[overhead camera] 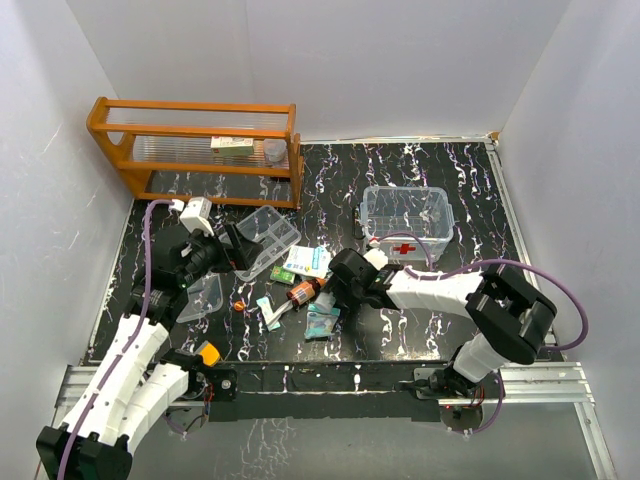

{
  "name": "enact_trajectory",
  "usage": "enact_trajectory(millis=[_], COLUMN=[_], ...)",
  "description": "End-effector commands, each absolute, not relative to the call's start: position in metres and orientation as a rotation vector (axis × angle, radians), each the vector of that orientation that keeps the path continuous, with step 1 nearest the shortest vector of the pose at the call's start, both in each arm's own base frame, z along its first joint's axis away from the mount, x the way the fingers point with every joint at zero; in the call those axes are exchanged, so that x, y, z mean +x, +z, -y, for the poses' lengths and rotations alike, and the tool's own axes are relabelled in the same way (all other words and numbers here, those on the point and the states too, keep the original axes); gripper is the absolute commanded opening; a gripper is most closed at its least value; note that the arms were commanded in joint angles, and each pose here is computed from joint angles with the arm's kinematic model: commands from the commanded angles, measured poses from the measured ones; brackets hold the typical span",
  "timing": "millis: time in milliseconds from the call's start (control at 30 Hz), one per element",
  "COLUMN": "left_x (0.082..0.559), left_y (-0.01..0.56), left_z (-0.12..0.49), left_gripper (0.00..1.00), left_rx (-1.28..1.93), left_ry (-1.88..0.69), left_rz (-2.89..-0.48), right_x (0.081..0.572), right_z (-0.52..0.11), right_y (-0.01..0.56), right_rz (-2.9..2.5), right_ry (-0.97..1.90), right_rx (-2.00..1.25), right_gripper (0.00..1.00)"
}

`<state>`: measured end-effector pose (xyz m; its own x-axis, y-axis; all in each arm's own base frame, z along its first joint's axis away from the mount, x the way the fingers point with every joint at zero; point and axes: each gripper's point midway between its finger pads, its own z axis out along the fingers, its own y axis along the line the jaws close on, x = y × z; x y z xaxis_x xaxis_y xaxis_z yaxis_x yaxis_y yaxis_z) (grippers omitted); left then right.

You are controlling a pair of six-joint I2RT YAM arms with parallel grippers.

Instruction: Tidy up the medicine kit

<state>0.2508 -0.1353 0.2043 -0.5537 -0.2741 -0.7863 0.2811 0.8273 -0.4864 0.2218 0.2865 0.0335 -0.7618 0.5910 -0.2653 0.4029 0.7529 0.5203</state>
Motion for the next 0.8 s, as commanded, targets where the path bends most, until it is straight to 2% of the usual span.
enact_trajectory(millis=[0, 633, 767], left_x=[0.249, 0.258, 0.263], left_y=[0.216, 0.233, 0.247], left_z=[0.138, 0.132, 0.130], left_gripper=[0.93, 0.94, 0.94], left_rx=[0.046, -0.013, -0.042], left_ry=[-0.738, -0.719, -0.719], left_rz=[-1.968, -1.869, -1.833], right_x=[0.229, 0.233, 0.240], right_z=[-0.303, -0.298, -0.273], right_y=[0.057, 0.201, 0.234], right_rz=[-2.491, -2.254, -2.201], right_ry=[0.729, 0.869, 0.788], right_rx=[0.719, 0.206, 0.236], right_gripper=[0.35, 0.34, 0.34])
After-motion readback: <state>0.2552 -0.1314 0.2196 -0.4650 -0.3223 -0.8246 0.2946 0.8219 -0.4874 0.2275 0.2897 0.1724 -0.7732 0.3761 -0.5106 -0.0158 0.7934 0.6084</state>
